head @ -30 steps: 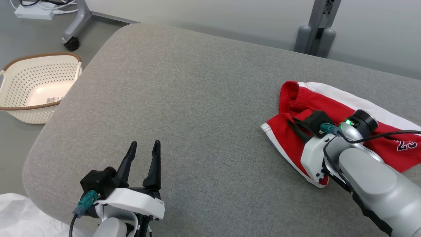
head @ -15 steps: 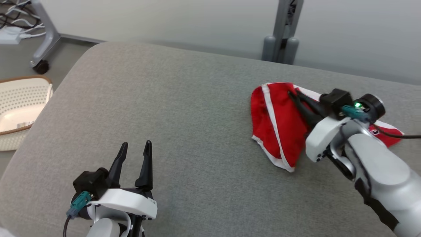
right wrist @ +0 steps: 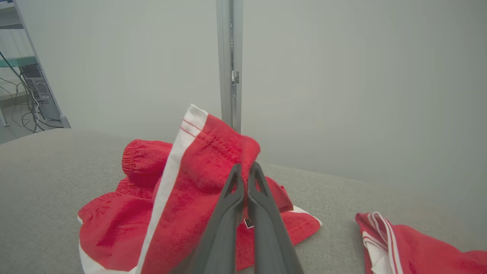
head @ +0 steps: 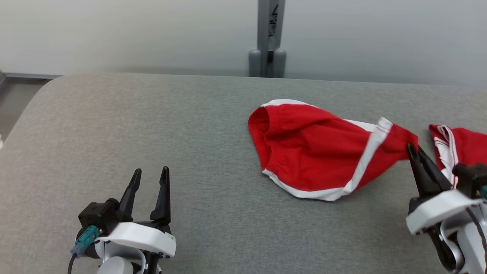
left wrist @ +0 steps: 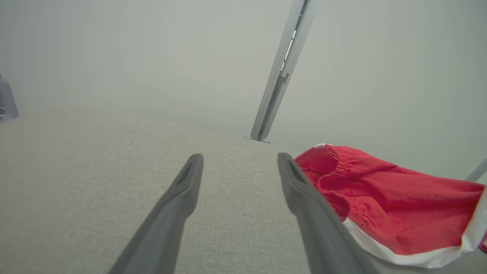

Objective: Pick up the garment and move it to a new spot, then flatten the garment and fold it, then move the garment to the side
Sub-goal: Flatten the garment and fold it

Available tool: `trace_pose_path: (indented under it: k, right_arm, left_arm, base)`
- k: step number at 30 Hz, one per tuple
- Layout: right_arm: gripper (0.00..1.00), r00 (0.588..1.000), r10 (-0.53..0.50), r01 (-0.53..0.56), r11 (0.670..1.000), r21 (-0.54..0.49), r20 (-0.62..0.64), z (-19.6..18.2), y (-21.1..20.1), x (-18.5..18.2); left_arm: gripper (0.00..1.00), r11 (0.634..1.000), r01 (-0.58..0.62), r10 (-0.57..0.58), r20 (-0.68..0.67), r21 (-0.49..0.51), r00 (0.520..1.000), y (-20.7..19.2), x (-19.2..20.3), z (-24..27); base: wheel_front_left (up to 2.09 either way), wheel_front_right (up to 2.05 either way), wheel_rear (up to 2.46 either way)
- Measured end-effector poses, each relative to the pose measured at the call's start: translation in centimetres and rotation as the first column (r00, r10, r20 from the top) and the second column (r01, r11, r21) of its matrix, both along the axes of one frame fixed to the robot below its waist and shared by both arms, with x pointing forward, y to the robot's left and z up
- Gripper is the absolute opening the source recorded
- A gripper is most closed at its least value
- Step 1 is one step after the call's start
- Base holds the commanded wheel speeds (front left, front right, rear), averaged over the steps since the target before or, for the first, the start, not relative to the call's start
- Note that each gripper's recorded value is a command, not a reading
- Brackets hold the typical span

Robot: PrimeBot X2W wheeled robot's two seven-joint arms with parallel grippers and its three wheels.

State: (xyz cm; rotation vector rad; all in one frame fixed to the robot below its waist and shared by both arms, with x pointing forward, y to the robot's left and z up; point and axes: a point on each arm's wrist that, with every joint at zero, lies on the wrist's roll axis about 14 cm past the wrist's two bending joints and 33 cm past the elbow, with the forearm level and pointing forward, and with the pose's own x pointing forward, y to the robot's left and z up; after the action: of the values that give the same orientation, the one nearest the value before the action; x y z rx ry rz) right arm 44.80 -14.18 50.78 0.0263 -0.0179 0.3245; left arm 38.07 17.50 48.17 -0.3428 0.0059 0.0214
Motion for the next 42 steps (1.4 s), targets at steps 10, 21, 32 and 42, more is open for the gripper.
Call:
trace_pose_path:
  k: [10, 21, 32, 42]
  right_arm:
    - [1.0, 0.907, -0.236, 0.252, 0.968, 0.001, -0.349, -8.6, -5.9, -5.9]
    - [1.0, 0.897, -0.372, 0.378, 0.925, -0.021, -0.24, -5.2, -9.7, -5.2]
    - [1.0, 0.969, -0.204, 0.208, 0.978, -0.016, 0.142, 3.4, -4.5, -3.4]
    - [1.0, 0.984, -0.142, 0.137, 0.989, 0.049, 0.109, 2.1, -0.7, -5.3]
  left_arm:
    - [1.0, 0.995, 0.095, -0.095, 0.0, -0.001, 0.995, -3.2, 1.5, -0.1]
    - [1.0, 0.99, 0.138, -0.138, 0.003, 0.001, 0.99, -4.6, 2.0, 0.0]
    - [1.0, 0.986, 0.164, -0.163, 0.047, -0.014, 0.986, -5.5, 2.0, 1.5]
    - [1.0, 0.987, 0.159, -0.159, 0.05, 0.002, 0.986, -5.2, 1.2, 1.5]
  base:
    - [0.0, 0.0, 0.0]
    - [0.0, 0.0, 0.0]
    - [0.0, 0.0, 0.0]
    - [0.0, 0.0, 0.0]
